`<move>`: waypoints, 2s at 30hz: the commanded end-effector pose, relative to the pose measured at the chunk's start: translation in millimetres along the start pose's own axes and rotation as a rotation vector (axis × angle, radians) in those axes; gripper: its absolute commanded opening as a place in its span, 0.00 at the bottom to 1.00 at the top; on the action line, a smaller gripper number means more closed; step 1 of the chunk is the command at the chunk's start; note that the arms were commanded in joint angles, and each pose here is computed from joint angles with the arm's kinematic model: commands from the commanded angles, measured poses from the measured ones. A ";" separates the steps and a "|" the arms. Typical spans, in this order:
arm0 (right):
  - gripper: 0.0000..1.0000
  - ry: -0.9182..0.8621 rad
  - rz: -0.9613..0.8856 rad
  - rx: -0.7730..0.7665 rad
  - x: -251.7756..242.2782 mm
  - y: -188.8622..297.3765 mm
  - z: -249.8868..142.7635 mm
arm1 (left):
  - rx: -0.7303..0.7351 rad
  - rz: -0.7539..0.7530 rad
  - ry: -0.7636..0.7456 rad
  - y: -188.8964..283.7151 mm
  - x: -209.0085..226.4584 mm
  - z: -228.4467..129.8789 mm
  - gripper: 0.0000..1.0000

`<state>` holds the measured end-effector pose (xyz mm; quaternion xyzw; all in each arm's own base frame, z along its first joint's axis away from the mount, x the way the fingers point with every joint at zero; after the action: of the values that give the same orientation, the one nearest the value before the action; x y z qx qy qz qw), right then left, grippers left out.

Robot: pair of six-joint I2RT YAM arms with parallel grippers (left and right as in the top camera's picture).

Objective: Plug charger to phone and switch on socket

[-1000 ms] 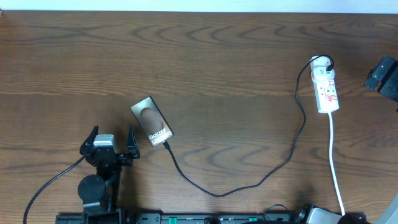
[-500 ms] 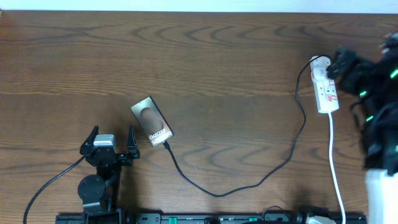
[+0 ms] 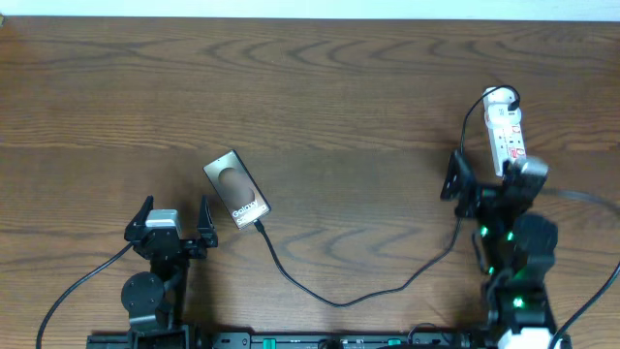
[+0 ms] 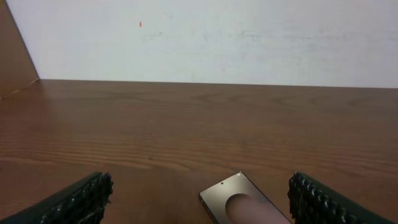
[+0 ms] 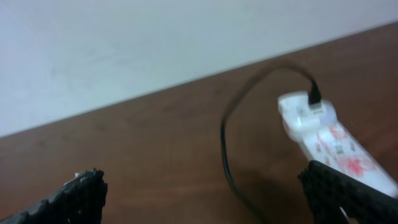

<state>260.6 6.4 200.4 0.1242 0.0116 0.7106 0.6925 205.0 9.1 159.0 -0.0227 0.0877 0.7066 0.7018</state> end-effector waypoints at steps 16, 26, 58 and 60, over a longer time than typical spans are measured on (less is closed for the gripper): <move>0.99 0.059 -0.058 -0.131 -15.4 46.1 -47.0 | 0.048 0.000 -0.010 -0.5 1.5 -13.1 0.92; 0.99 0.267 -0.074 -0.119 -15.9 46.2 -48.0 | 0.048 0.000 -0.010 -0.5 1.5 -13.1 0.93; 0.99 0.305 -0.076 -0.113 -16.0 45.7 -48.8 | 0.048 0.000 -0.010 -0.5 1.5 -13.1 0.92; 0.99 0.305 -0.076 -0.113 -16.0 45.7 -48.8 | 0.048 0.000 -0.010 -0.5 1.5 -13.1 0.92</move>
<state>206.6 -3.3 160.2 -0.0199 0.0733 0.6962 0.7138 205.0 9.3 158.9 -0.0216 0.0867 0.7072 0.7014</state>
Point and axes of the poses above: each gripper's point midway between its finger pads, its own y axis back along the fingers, its own x axis along the line the jaws close on, z = x × y, the point moved 4 cm from there along y, back along the fingers, and after that the axes turned 8 degrees about y, right-handed, at the moved point
